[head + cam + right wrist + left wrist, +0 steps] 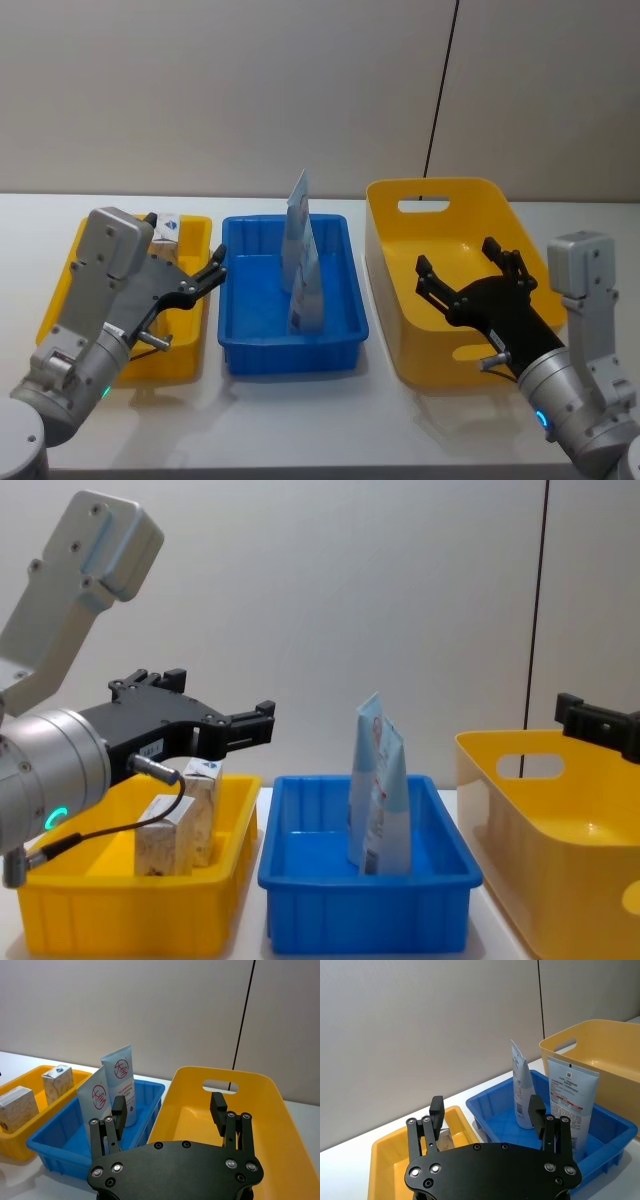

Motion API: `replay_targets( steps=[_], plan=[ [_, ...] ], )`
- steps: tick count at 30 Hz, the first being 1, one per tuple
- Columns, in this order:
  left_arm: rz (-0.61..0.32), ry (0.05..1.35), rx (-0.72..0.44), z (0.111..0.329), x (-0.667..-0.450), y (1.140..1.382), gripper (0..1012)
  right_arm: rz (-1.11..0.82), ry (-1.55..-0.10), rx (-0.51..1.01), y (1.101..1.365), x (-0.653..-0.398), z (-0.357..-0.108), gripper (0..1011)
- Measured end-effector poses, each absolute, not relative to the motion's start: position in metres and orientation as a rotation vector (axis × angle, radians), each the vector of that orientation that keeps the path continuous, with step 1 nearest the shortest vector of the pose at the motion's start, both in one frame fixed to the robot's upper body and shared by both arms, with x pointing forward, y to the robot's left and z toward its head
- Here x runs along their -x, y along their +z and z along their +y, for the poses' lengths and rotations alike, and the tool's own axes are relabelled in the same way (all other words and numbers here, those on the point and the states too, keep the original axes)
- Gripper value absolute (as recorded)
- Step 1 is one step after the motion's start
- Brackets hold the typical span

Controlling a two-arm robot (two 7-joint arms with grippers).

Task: Bimanual collaborative sorting of washing and personal care products

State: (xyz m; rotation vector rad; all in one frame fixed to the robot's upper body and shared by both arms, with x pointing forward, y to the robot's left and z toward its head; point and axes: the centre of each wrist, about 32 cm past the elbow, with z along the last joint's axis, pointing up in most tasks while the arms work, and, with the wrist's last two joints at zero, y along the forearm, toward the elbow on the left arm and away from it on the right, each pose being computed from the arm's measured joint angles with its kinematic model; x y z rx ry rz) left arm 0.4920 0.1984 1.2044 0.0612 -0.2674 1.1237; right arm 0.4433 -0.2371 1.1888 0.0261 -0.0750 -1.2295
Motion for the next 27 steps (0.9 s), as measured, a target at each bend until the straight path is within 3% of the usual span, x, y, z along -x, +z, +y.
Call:
replay_targets(
  steps=[27],
  plan=[
    [-0.268, 1.124, -0.061, 0.1984, -0.4920, 1.2044, 1001, -0.075, -1.230, -0.026, 1.1888, -0.4433, -0.2371, 1002]
  ],
)
